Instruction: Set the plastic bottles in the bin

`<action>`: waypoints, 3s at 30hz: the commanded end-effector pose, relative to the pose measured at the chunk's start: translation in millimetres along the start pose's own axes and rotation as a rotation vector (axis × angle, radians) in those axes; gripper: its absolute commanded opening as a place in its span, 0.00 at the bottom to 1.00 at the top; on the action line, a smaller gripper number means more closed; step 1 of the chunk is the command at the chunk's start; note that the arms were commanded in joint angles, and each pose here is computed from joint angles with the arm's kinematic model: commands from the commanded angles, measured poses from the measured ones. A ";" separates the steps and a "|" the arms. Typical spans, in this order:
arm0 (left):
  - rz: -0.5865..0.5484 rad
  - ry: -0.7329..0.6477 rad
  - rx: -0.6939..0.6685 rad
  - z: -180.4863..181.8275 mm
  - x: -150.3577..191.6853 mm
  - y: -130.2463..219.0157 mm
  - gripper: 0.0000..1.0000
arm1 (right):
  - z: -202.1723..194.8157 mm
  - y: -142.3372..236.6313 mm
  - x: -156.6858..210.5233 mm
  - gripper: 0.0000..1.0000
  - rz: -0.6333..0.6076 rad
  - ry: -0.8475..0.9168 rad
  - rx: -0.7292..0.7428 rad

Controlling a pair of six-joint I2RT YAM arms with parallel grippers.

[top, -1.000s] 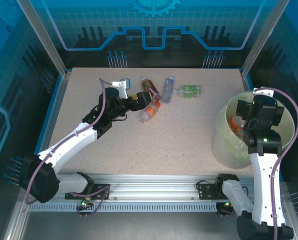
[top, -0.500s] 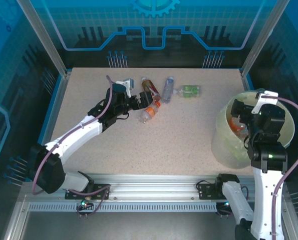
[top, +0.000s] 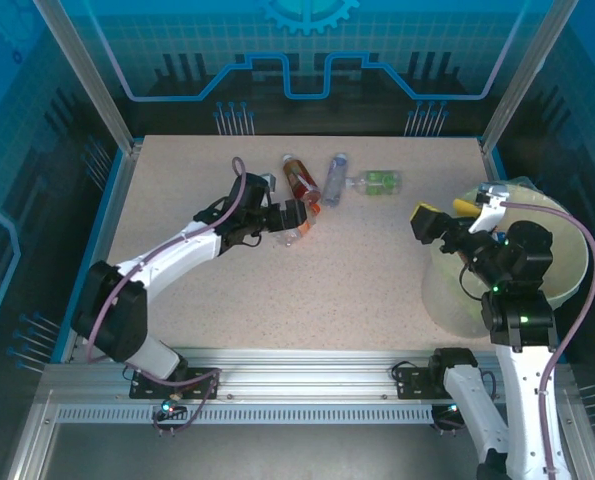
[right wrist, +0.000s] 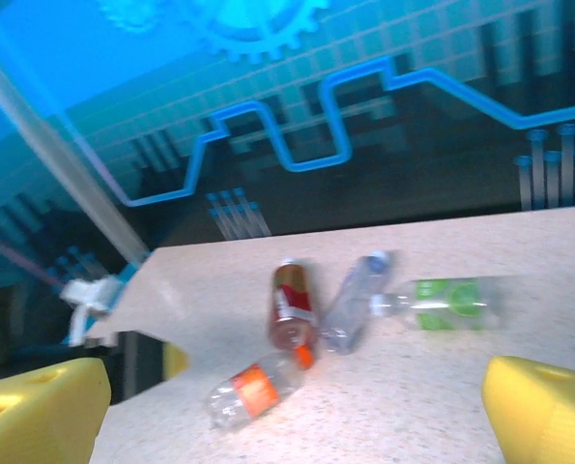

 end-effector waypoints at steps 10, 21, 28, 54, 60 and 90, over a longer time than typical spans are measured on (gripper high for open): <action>0.185 -0.154 -0.019 13.5 17.8 -48.9 0.99 | 23.3 -11.6 -9.1 1.00 0.019 0.064 -0.107; 0.189 -0.280 -0.154 30.0 15.8 -87.7 0.95 | 22.7 -9.9 -7.1 1.00 0.048 0.098 -0.068; 0.221 -0.294 -0.208 33.4 14.9 -101.6 0.95 | 21.0 -4.0 -6.7 1.00 0.042 0.111 -0.034; 0.238 -0.627 -0.178 10.3 21.7 -130.6 0.78 | 21.7 1.6 -4.7 1.00 0.051 0.116 -0.030; 0.193 -0.576 -0.186 10.3 23.8 -121.7 0.63 | 21.5 1.4 -4.0 1.00 0.054 0.113 -0.029; 0.226 -0.939 -0.109 -7.7 15.9 -145.9 0.99 | 23.4 17.1 -5.8 1.00 0.048 0.135 -0.008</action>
Point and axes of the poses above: each hand's point on the last joint's axis, 136 mm out from that joint toward the fingers, its own y axis back along the fingers, its own z axis along the line the jaws close on, x = y × z, the point moved 9 cm from there along y, back along the fingers, and after that the axes turned 8 degrees about y, right-handed, at the moved point
